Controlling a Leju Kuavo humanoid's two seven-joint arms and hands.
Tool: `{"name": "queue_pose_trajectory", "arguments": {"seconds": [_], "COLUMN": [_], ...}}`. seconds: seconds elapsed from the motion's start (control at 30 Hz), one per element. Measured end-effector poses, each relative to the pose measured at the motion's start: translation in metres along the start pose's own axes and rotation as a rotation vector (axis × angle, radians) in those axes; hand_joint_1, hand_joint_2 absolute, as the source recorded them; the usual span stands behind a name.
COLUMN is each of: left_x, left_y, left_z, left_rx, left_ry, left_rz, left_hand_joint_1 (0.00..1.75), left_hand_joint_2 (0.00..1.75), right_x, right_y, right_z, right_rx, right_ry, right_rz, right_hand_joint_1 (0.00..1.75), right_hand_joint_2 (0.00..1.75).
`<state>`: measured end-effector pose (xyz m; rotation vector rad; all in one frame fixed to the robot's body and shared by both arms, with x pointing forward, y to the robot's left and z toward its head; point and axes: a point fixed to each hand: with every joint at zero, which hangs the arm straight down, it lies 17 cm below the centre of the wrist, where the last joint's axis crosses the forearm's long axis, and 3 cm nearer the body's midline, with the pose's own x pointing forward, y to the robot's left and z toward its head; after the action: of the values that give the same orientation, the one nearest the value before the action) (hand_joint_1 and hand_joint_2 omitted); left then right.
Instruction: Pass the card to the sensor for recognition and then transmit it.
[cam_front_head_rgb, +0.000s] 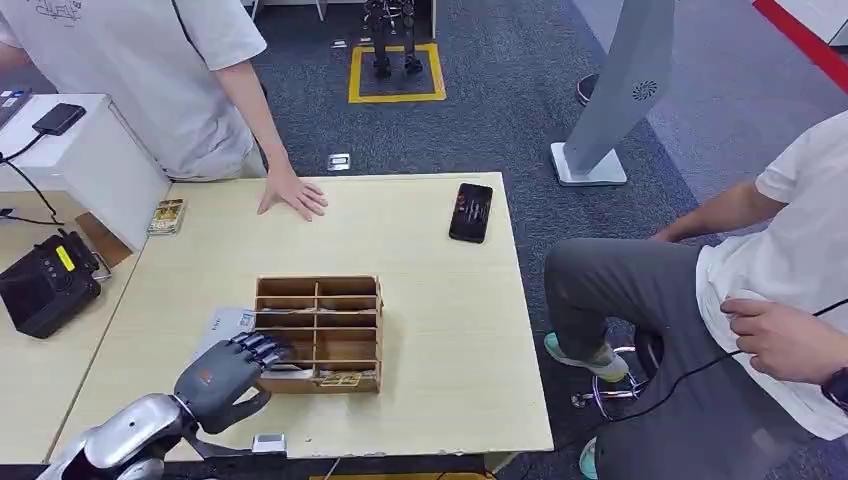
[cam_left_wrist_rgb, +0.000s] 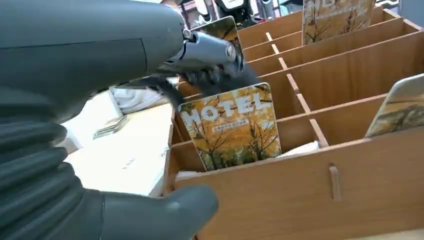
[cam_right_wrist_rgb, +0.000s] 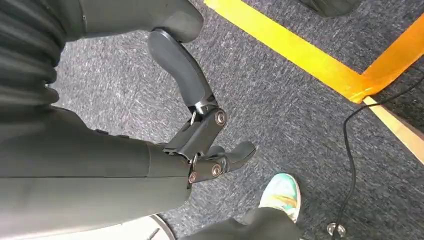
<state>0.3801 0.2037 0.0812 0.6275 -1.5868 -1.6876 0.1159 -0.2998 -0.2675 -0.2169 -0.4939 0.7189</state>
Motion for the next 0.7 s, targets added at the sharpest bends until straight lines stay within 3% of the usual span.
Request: {"name": "queue_pose_trajectory", "arguments": {"seconds": [0.03,0.07,0.17,0.2,0.27,0.37,0.53,0.57,0.7], "left_x": [-0.0005,-0.0006,-0.0008,-0.0009,-0.001,-0.0009,-0.0017,-0.0017,-0.0017], "left_y": [-0.0002,0.0,0.0012,0.0012,0.0011,0.0011,0.0007,0.0007,0.0007], "left_z": [0.0004,0.0006,0.0,0.0001,0.0002,0.0002,0.0015,0.0016,0.0016], "left_rx": [-0.002,-0.001,0.001,0.001,0.001,0.001,-0.002,-0.002,-0.002], "left_ry": [0.0,0.0,0.0,0.0,0.0,-0.001,-0.004,-0.004,-0.005], "left_rz": [0.0,0.001,0.004,0.004,0.005,0.005,0.003,0.003,0.005], "left_hand_joint_1": [1.45,1.36,1.33,1.52,1.45,1.62,1.62,1.71,1.75], "left_hand_joint_2": [1.75,1.75,1.75,1.75,1.75,1.75,1.75,1.75,1.75], "right_x": [0.0,-0.0001,0.0004,0.0005,0.0007,0.0019,0.003,0.003,0.0038], "right_y": [-0.0002,-0.0004,-0.0002,-0.0002,-0.0002,-0.0011,-0.0011,-0.0013,-0.0019], "right_z": [-0.0001,-0.0001,-0.0001,-0.0001,-0.0001,-0.0003,-0.0004,-0.0004,-0.0007], "right_rx": [-0.001,-0.001,-0.001,-0.001,-0.001,-0.003,-0.003,-0.004,-0.005], "right_ry": [0.0,0.0,-0.002,-0.003,-0.004,-0.01,-0.015,-0.016,-0.017], "right_rz": [0.0,0.0,0.002,0.002,0.002,0.002,0.002,0.003,0.002], "right_hand_joint_1": [0.0,0.0,0.0,0.0,0.0,0.0,0.0,0.0,0.0], "right_hand_joint_2": [1.75,1.75,1.75,1.75,1.75,1.75,1.75,1.75,1.75]}}
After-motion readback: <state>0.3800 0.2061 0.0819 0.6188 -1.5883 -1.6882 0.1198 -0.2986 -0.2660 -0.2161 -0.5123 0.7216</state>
